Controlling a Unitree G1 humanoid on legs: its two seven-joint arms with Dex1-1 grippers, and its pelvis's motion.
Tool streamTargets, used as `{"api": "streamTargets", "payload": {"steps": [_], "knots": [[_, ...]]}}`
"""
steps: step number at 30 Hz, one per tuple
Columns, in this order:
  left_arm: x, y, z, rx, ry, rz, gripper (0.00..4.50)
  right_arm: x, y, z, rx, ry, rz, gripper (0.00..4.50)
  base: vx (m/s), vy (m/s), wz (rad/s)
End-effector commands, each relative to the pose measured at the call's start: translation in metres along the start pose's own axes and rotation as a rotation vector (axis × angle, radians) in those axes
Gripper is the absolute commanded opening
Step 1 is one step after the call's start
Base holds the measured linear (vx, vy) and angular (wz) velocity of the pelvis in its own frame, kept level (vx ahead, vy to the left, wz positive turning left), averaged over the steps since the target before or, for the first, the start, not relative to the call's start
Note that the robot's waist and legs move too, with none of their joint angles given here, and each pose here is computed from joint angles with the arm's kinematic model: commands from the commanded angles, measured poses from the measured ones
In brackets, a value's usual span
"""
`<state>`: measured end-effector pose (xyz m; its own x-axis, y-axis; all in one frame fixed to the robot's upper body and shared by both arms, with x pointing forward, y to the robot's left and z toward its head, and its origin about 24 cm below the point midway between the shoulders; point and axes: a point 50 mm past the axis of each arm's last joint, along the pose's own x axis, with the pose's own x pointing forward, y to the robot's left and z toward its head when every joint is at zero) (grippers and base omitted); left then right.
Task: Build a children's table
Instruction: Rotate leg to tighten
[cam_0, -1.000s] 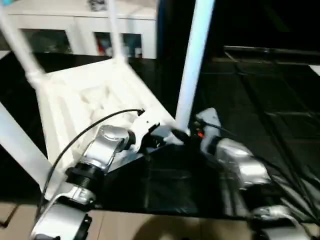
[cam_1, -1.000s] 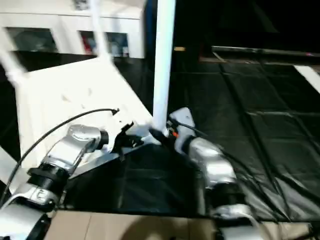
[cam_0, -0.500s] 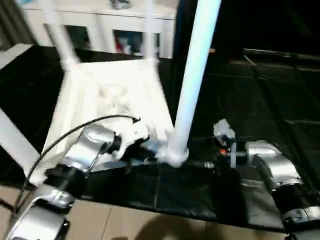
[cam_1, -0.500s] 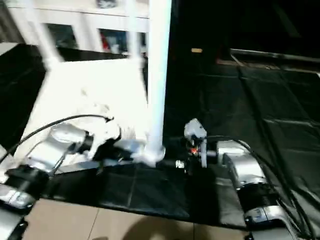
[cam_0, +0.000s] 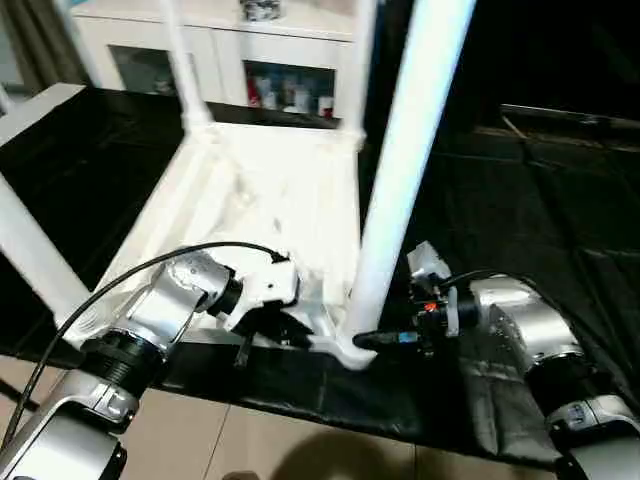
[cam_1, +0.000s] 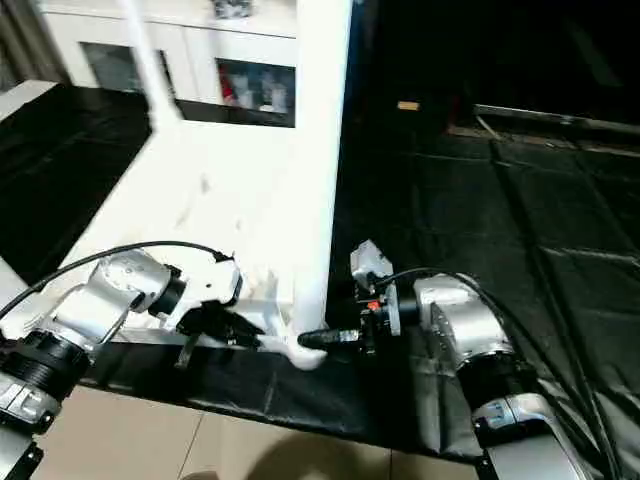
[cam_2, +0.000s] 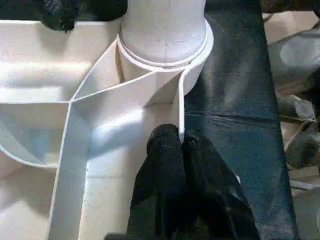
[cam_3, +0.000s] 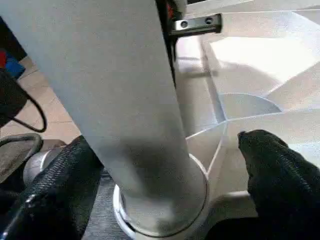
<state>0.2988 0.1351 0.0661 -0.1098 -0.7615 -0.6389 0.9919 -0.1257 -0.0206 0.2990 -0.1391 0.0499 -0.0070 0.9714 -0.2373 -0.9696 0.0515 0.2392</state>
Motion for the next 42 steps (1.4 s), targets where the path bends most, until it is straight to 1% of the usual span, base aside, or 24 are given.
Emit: {"api": "streamTargets", "payload": {"steps": [1,2,3,7,10,12,13,16,17,19,20,21,23,25,28,30,31,34,35,36,38,39,41,42], "knots": [[0.009,-0.007,0.007,0.064,0.007,-0.088,0.0,0.0,-0.003,0.006,-0.012,-0.005,0.005,3.96,0.0,0.0,0.0],[0.009,-0.007,0.007,0.064,0.007,-0.088,0.0,0.0,-0.003,0.006,-0.012,-0.005,0.005,3.96,0.0,0.0,0.0],[0.009,-0.007,0.007,0.068,0.008,-0.091,0.0,0.001,-0.003,0.006,-0.011,-0.005,0.01,3.71,0.0,0.0,0.0],[0.009,-0.009,0.008,0.083,0.014,-0.097,0.0,0.005,-0.002,0.005,-0.007,-0.008,0.037,3.52,0.0,0.0,0.0],[0.01,-0.009,0.007,0.089,0.021,-0.098,0.0,0.006,-0.002,0.005,-0.006,-0.011,0.048,3.22,0.0,0.0,0.0],[0.01,-0.009,0.006,0.089,0.024,-0.097,0.0,0.007,-0.001,0.004,-0.007,-0.012,0.055,3.18,0.0,0.0,0.0],[0.01,-0.009,0.006,0.089,0.024,-0.097,0.0,0.007,-0.001,0.004,-0.007,-0.012,0.055,3.03,0.0,0.0,0.0],[0.01,-0.009,0.005,0.09,0.027,-0.096,0.0,0.008,0.0,0.004,-0.006,-0.013,0.064,2.9,0.0,0.0,0.0],[0.009,-0.009,0.005,0.089,0.028,-0.096,0.0,0.008,0.0,0.003,-0.005,-0.013,0.068,2.7,0.0,0.0,0.0],[0.009,-0.009,0.005,0.089,0.029,-0.094,0.0,0.009,0.001,0.003,-0.004,-0.014,0.073,2.7,0.0,0.0,0.0],[0.01,-0.009,0.004,0.087,0.029,-0.091,0.0,0.009,0.001,0.003,-0.003,-0.014,0.077,2.49,0.0,0.0,0.0],[0.01,-0.008,0.004,0.086,0.029,-0.09,0.0,0.009,0.001,0.003,-0.003,-0.014,0.078,2.49,0.0,0.0,0.0],[0.01,-0.008,0.004,0.083,0.03,-0.086,0.0,0.01,0.002,0.003,-0.001,-0.016,0.08,2.29,0.0,0.0,0.0],[0.01,-0.007,0.003,0.071,0.027,-0.073,0.0,0.01,0.002,0.003,0.001,-0.021,0.083,2.22,0.0,0.0,0.0],[0.013,-0.003,0.004,0.014,0.006,-0.028,0.0,0.014,0.005,0.002,0.009,-0.037,0.075,2.17,0.0,0.0,0.0],[0.015,0.0,0.004,-0.023,-0.014,0.009,0.0,0.018,0.005,0.001,0.011,-0.047,0.034,2.14,0.0,0.0,0.0],[0.017,0.004,0.006,-0.062,-0.037,0.055,0.0,0.022,0.005,-0.001,0.02,-0.058,-0.019,2.13,0.0,0.0,0.0],[0.02,0.011,0.01,-0.113,-0.075,0.125,0.0,0.029,0.002,-0.004,0.033,-0.065,-0.114,2.08,0.0,0.0,0.0],[0.021,0.014,0.011,-0.133,-0.09,0.153,0.0,0.032,0.001,-0.004,0.038,-0.069,-0.154,2.08,0.0,0.0,0.0],[0.024,0.02,0.015,-0.172,-0.121,0.208,0.0,0.04,-0.004,-0.005,0.056,-0.082,-0.245,2.06,0.0,0.0,0.0],[0.027,0.026,0.022,-0.214,-0.151,0.273,0.0,0.051,-0.009,-0.004,0.086,-0.102,-0.348,2.03,0.0,0.0,0.0],[0.027,0.026,0.022,-0.214,-0.151,0.273,0.0,0.051,-0.009,-0.004,0.086,-0.102,-0.348,2.02,0.0,0.0,0.0],[0.032,0.034,0.028,-0.264,-0.181,0.35,0.0,0.064,-0.015,-0.001,0.116,-0.105,-0.462,2.0,0.0,0.0,0.0],[0.032,0.034,0.028,-0.264,-0.181,0.35,0.0,0.064,-0.015,-0.001,0.116,-0.105,-0.462,2.0,0.0,0.0,0.0]]}}
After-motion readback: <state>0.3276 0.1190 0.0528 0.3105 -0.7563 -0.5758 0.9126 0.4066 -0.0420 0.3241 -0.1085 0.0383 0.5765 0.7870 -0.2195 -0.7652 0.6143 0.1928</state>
